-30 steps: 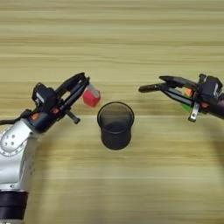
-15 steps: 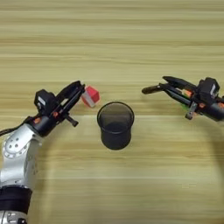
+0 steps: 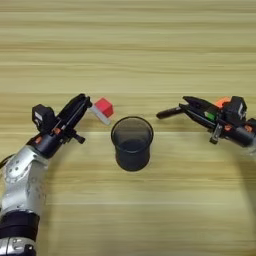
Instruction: Move the objects on the table
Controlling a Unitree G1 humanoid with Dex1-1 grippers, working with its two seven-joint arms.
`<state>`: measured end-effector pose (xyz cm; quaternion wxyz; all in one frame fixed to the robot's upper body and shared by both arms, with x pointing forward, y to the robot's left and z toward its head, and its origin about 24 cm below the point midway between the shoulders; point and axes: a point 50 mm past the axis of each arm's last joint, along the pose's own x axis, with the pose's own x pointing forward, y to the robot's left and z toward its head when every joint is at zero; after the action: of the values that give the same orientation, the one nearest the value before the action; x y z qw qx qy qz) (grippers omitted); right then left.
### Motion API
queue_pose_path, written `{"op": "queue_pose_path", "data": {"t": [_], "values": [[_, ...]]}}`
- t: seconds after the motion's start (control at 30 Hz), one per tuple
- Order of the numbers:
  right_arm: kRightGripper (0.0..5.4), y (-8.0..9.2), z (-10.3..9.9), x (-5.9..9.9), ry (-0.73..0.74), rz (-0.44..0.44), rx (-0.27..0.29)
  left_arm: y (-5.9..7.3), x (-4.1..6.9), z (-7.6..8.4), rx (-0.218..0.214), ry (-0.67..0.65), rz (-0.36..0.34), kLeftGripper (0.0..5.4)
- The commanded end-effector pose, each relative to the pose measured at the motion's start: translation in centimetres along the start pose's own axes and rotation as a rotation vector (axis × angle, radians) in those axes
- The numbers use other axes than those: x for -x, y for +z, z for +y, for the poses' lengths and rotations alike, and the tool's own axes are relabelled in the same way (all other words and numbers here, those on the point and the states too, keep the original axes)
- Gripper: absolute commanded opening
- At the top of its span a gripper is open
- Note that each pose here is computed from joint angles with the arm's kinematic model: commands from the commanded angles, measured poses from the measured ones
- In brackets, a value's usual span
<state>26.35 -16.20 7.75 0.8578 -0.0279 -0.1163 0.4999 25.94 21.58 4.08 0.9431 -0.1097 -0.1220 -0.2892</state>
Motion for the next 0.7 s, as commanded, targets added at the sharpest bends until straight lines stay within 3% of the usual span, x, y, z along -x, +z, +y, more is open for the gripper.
{"op": "queue_pose_path", "data": {"t": [0.03,0.1,0.43,0.7], "values": [[0.77,-1.5,0.7,-0.1,-0.001,0.062,-0.041,-1.4,0.0,-0.2,0.014,-0.005,0.062,0.61],[0.77,-2.1,0.9,0.0,-0.006,0.090,-0.048,-2.0,0.1,-0.2,0.004,-0.008,0.092,0.61],[0.77,-3.8,1.2,0.8,-0.056,0.157,-0.097,-4.1,1.2,-0.5,0.043,0.000,0.168,0.61],[0.77,-6.0,1.0,1.8,-0.106,0.289,-0.112,-5.2,1.9,-0.5,0.037,-0.004,0.242,0.61]]}}
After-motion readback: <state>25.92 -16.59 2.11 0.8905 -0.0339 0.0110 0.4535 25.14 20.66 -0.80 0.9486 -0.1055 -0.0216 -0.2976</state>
